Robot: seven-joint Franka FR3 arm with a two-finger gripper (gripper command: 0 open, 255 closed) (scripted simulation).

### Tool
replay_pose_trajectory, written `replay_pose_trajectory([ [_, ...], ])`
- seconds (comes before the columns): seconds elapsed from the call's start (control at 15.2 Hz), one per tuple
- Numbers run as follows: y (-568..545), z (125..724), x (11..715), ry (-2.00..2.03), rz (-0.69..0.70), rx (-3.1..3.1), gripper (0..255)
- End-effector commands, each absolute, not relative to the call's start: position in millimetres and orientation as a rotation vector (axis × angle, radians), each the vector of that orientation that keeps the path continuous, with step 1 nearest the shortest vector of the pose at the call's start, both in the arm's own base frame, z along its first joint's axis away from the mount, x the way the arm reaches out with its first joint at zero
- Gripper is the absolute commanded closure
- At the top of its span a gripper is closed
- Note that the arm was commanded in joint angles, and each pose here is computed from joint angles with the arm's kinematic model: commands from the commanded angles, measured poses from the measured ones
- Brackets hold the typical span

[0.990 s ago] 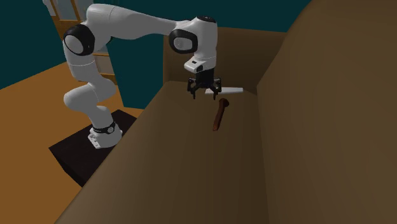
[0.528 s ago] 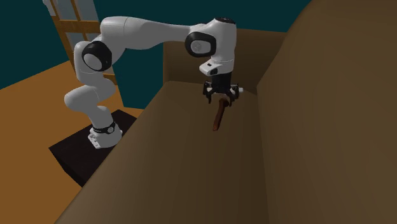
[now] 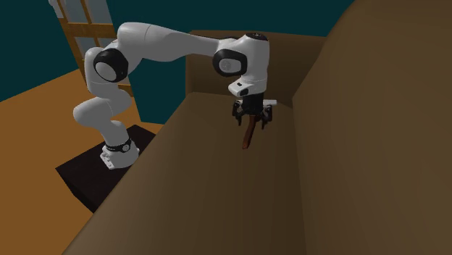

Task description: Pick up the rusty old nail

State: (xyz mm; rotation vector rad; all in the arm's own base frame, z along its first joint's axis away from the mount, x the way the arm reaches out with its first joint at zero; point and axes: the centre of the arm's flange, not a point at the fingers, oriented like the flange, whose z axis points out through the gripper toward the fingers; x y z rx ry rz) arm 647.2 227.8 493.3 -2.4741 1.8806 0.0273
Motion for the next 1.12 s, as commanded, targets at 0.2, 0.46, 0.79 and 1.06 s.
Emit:
replay_pose_trajectory([
  [0.2,228.6,491.6,647.0,1.88,0.027,-2.474,255],
  [0.46,228.5,491.5,647.0,1.88,0.027,-2.474,255],
  [0.79,227.4,506.9,646.7,1.88,0.027,-2.474,255],
  [1.06,227.4,528.0,646.7,1.88,0.027,-2.474,255],
])
